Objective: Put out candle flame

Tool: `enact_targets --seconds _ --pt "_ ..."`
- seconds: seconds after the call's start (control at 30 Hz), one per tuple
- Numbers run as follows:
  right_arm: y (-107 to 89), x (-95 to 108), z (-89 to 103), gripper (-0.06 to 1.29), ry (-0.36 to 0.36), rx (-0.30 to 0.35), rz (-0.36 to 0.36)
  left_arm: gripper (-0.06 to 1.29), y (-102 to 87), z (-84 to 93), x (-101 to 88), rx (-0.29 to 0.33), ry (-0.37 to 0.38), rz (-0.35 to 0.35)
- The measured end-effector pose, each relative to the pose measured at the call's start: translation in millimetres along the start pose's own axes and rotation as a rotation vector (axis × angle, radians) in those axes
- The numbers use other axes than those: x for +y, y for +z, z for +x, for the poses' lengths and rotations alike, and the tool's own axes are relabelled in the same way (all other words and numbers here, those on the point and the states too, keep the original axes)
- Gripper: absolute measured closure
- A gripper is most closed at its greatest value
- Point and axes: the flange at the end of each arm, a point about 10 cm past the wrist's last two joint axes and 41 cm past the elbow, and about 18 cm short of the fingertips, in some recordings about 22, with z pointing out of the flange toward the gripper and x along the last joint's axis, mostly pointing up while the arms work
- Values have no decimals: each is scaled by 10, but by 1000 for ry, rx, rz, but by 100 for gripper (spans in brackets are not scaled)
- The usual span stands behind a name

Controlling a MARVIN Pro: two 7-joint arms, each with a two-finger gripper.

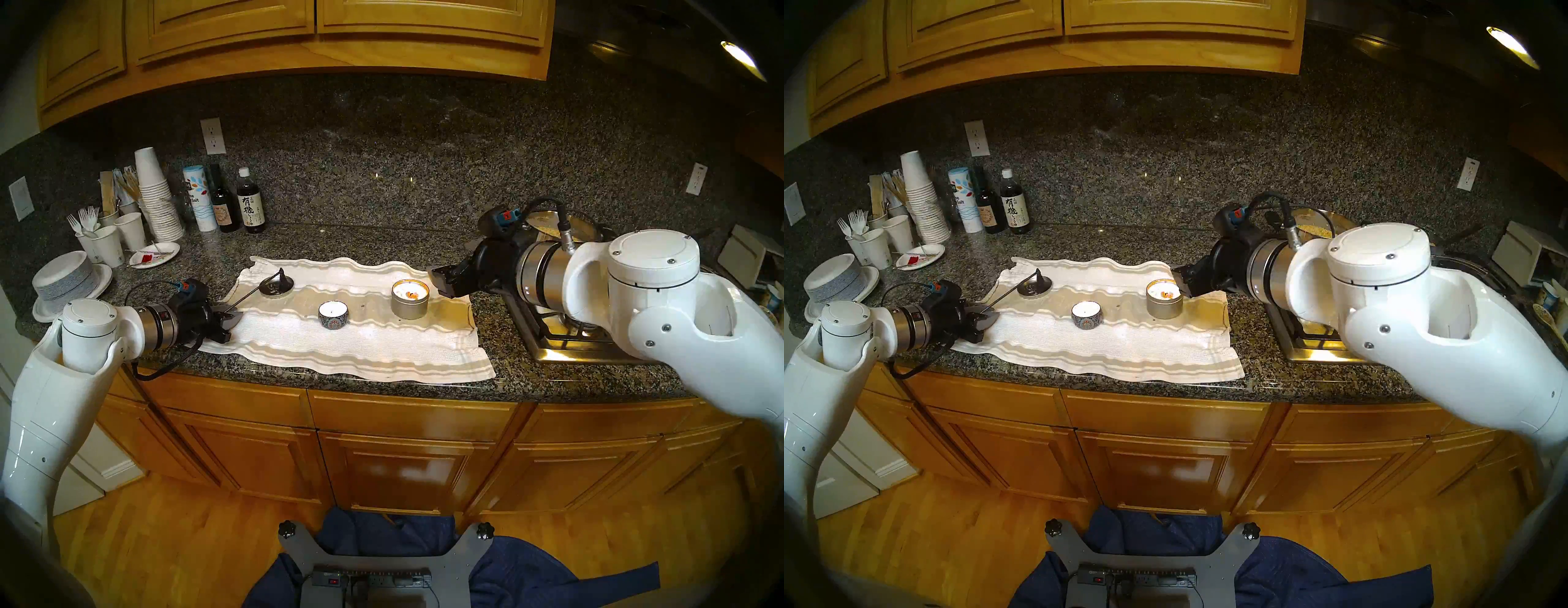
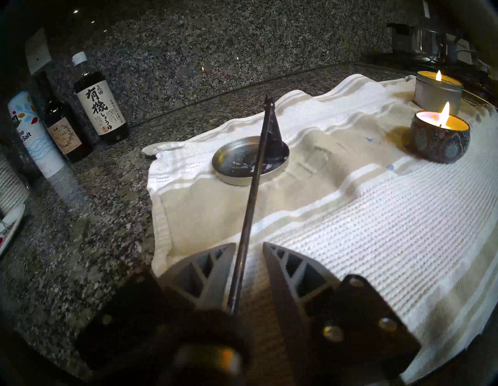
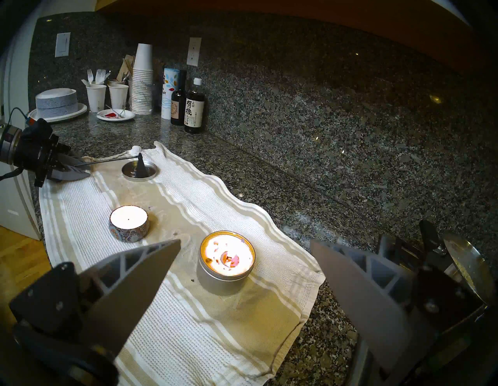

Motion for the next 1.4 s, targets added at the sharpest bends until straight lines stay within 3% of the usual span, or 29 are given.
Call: enact_targets --seconds 0.4,0.47,0.57,0.63,1.0,1.4 --pt "0 0 0 -2 0 0 0 83 15 8 -9 6 7 8" --pt "0 0 0 -2 0 0 0 90 10 21 -9 10 6 8" --pt "0 0 0 -2 0 0 0 116 3 47 2 17 4 3" --pt "0 0 -1 -2 0 0 0 124 -1 62 9 21 3 -1" --pt "0 0 -1 -2 0 0 0 125 -1 100 35 37 2 -2" --pt "0 0 -1 -2 0 -1 0 125 -28 251 68 90 51 7"
